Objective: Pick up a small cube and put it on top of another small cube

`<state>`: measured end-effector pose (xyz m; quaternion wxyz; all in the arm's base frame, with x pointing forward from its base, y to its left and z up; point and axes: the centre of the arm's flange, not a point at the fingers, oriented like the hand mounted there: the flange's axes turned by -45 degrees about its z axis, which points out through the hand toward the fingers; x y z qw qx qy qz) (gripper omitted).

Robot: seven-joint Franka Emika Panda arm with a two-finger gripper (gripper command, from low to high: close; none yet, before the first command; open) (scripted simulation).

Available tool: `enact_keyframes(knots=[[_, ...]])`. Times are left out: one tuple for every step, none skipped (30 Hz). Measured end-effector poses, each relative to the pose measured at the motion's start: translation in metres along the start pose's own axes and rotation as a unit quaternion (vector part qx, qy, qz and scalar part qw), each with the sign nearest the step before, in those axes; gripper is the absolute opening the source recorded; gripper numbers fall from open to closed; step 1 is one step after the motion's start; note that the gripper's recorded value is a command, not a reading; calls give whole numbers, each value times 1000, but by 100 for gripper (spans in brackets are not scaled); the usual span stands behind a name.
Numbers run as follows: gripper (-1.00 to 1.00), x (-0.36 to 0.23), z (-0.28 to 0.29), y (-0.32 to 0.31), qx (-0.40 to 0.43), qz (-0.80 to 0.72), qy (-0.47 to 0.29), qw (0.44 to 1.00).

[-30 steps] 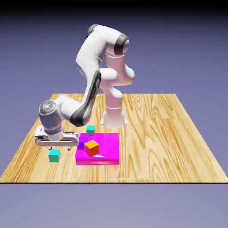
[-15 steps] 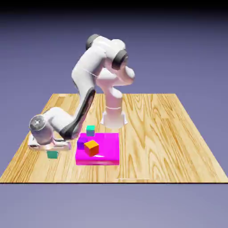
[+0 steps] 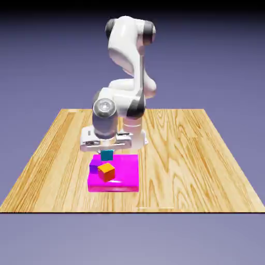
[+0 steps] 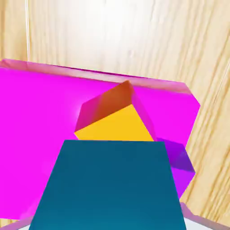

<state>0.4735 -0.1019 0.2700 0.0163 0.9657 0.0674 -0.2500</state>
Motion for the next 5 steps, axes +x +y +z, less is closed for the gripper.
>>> enact_keyframes(knots=[[-100,2,17,0,0,0,0,1000],[-100,3,33,0,0,0,0,1000],[100,3,34,0,0,0,0,1000],[100,3,34,0,-1,0,0,1000],[100,3,34,0,-1,0,0,1000]])
